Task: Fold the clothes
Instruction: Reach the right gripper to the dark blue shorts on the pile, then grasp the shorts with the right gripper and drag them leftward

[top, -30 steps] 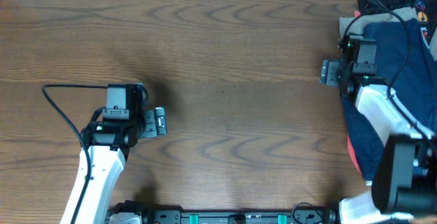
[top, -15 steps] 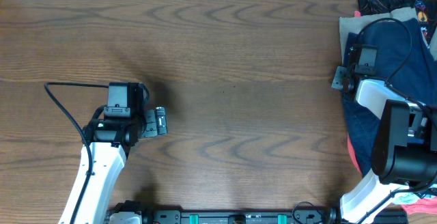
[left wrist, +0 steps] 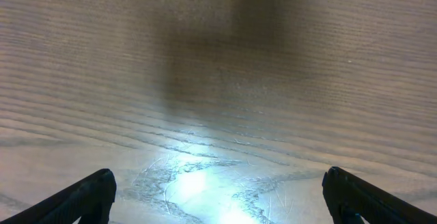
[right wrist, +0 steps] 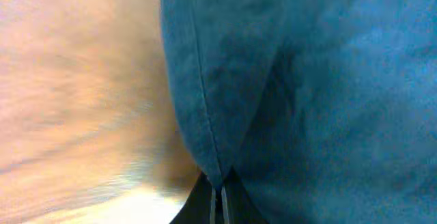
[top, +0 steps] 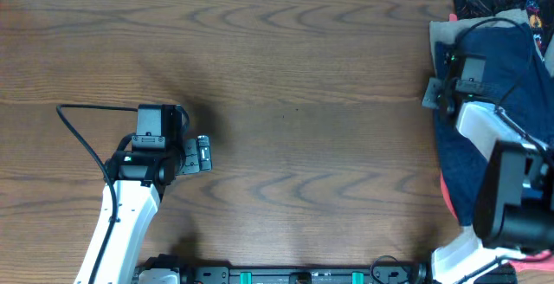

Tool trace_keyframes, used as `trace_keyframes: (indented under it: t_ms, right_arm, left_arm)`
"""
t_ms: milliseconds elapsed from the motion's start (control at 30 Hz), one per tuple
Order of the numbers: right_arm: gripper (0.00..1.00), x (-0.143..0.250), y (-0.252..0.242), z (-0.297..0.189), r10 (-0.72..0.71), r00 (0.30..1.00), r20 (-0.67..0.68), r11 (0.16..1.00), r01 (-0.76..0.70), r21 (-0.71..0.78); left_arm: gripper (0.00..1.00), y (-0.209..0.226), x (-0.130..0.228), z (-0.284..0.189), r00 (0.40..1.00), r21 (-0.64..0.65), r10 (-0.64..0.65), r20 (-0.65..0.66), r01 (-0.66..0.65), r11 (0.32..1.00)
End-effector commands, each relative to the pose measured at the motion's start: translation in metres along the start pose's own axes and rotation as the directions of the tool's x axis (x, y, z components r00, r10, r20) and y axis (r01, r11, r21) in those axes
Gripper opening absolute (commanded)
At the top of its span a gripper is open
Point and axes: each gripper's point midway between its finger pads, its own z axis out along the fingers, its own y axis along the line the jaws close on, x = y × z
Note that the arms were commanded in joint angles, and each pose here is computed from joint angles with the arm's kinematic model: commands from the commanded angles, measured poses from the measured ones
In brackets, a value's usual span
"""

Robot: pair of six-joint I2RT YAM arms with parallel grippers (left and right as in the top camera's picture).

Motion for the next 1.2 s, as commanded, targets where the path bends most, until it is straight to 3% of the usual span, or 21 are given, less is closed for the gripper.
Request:
trace_keyframes:
  t_ms: [0, 233, 367, 533, 600, 733, 800, 867, 967, 1167]
  right_arm:
    - [0.01, -0.027, 0.049, -0.034, 0.001, 0.998, 0.066, 0.962, 0.017, -0.273]
    - [0.01, -0.01, 0.156, -0.093, -0.061, 0.998, 0.022, 0.702, 0.058, -0.709]
    - [0.01, -0.005, 0.204, -0.118, -0.044, 0.999, -0.007, 0.608, 0.021, -0.794]
    - [0.18, -0.008, 0.274, -0.164, -0.055, 0.991, 0.123, 0.459, 0.135, -0.878]
    - [0.22, -0.005, 0.296, -0.177, -0.059, 0.981, 0.184, 0.439, 0.191, -0.878]
    - [0.28, 0.011, 0.323, -0.18, -0.07, 0.968, 0.239, 0.524, 0.24, -0.817]
    - [0.47, 0.022, 0.325, -0.174, -0.12, 0.955, 0.272, 0.578, 0.29, -0.763]
    - [0.58, 0.031, 0.318, -0.162, -0.171, 0.948, 0.27, 0.628, 0.316, -0.711]
    - [0.64, 0.044, 0.29, -0.135, -0.221, 0.957, 0.188, 0.736, 0.29, -0.611]
    - [0.66, 0.074, 0.204, -0.091, -0.288, 0.957, -0.032, 0.912, 0.263, -0.316]
  left_arm:
    - [0.98, 0.001, -0.006, -0.003, 1.0, 0.0, -0.01, 0.015, 0.01, 1.0]
    - [0.98, 0.001, -0.006, -0.003, 1.0, 0.0, -0.01, 0.015, 0.01, 1.0]
    - [0.98, 0.0, -0.008, -0.003, 1.0, 0.0, -0.011, 0.02, 0.011, 1.0]
    - [0.98, 0.0, -0.009, -0.004, 1.0, 0.001, -0.011, 0.026, 0.011, 1.0]
    - [0.98, 0.0, -0.01, -0.004, 0.999, 0.002, -0.011, 0.03, 0.011, 1.0]
    - [0.98, -0.001, -0.015, -0.004, 0.999, 0.006, -0.012, 0.048, 0.012, 1.0]
    - [0.98, -0.001, -0.014, -0.004, 0.999, 0.005, -0.012, 0.048, 0.012, 1.0]
    - [0.98, -0.001, -0.014, -0.004, 0.998, 0.006, -0.033, 0.047, 0.032, 0.999]
    - [0.98, -0.001, -0.014, -0.004, 0.994, 0.009, -0.095, 0.046, 0.095, 0.995]
    - [0.98, -0.001, -0.014, -0.003, 0.985, 0.012, -0.165, 0.044, 0.165, 0.986]
